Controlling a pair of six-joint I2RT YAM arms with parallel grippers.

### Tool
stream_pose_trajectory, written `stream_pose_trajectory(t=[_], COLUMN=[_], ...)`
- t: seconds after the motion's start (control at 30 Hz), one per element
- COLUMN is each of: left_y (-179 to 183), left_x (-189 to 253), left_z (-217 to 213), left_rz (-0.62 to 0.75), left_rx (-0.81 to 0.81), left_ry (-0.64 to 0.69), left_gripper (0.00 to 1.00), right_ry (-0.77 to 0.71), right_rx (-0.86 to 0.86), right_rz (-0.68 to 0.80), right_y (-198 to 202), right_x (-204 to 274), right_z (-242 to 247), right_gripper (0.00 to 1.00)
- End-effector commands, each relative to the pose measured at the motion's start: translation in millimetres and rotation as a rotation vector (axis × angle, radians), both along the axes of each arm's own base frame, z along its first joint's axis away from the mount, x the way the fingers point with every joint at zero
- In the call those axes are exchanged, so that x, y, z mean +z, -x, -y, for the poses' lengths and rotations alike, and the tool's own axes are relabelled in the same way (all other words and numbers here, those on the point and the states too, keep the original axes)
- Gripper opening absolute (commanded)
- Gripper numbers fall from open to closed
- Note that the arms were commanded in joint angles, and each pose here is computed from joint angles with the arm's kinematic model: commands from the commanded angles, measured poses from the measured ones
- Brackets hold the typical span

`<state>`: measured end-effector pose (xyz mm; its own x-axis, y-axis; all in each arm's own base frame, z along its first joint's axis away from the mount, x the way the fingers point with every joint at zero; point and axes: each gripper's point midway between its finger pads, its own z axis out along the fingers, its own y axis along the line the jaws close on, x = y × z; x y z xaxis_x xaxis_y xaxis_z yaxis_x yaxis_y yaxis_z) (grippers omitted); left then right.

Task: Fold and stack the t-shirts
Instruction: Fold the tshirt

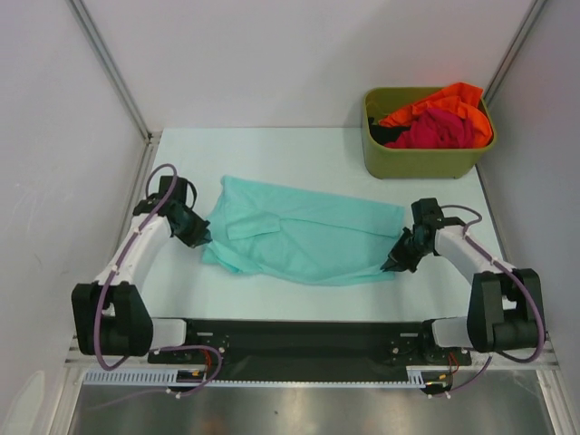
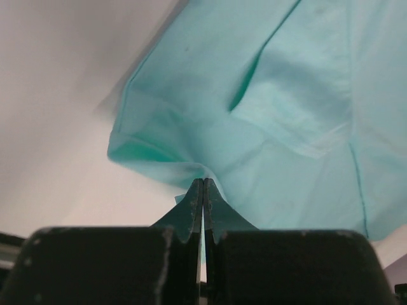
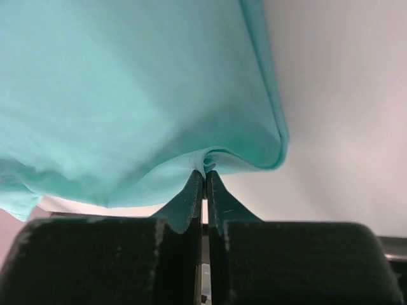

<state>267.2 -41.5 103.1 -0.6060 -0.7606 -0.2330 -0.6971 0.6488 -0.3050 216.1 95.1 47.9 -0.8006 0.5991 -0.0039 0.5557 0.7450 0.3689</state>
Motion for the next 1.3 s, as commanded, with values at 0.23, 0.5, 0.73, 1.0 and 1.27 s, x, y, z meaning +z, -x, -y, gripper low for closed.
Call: stream_pose_trajectory(t=[0.23,0.5,0.73,1.0,1.27], left_y=[-92.2,-131.9,-165.7,-176.1,-182.4], left_x=[26.0,22.1,29.4,13.9,9.7], left_z=[17.5,22.8,24.3,26.9,28.8], left_rz=[0.167,0.159,0.173,0.140,0.144], left_rx=[-0.064,-0.089,-0.110,-0.108,-0.107], left_ry=[0.063,0.079,0.078,0.093,0.104], left_gripper=[0.00,0.00,0.00,0.00,0.00], right_ry=[-0.010,-0.027,-0.033,-0.038,-0.022], right_rx=[0.070,0.027,0.013,0.007,0.008], right_rz=[0.080,0.066,0.060,0.059,0.055], right_y=[-56.4,-70.1,-82.3,-93.8,-98.6], right_x=[12.7,4.9,-2.2,-4.4,-5.0], right_z=[14.3,27.8,28.9,29.6,34.4], right_gripper=[0.00,0.00,0.00,0.01,0.02])
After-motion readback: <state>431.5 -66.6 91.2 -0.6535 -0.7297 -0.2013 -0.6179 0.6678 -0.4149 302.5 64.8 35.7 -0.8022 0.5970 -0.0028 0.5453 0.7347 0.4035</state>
